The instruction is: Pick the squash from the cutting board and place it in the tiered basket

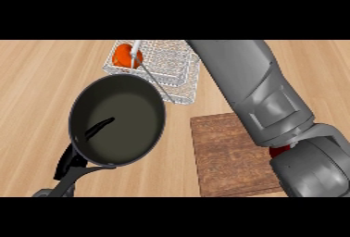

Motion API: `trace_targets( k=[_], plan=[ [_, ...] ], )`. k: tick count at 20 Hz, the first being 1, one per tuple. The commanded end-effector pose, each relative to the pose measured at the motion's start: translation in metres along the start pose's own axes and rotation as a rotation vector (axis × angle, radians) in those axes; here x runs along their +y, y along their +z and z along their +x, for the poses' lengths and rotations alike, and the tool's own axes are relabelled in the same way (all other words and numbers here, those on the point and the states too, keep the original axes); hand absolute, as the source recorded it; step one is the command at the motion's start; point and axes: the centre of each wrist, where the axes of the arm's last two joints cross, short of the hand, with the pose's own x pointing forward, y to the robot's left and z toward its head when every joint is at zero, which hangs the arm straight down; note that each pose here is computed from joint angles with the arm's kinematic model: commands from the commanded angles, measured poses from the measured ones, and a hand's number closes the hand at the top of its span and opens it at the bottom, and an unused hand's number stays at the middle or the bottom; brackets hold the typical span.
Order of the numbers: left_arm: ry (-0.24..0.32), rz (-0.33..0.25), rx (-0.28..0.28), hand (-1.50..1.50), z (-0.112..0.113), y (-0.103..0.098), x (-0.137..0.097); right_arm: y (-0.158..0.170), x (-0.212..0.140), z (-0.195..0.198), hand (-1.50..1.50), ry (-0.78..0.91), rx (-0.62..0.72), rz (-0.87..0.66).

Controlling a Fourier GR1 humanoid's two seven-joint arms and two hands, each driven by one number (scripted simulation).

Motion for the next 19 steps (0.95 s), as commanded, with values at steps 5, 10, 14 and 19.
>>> trace_targets(
  k=[5,10,14,19],
  plan=[
    [0.015,-0.041,-0.107,0.0,0.024,-0.014,-0.021,-0.017,-0.053,0.004,-1.5,-0.07,-0.109,-0.405],
    [0.028,-0.002,-0.072,0.0,0.024,-0.013,0.0,-0.031,-0.106,-0.012,-1.5,-0.216,-0.156,-0.444],
    [0.018,0.013,-0.059,0.0,0.022,-0.011,0.0,-0.041,-0.155,-0.036,-1.5,-0.252,-0.171,-0.463],
    [0.017,0.036,-0.063,0.0,0.019,-0.006,-0.009,-0.045,-0.219,-0.07,-1.5,-0.191,-0.171,-0.398]
  ],
)
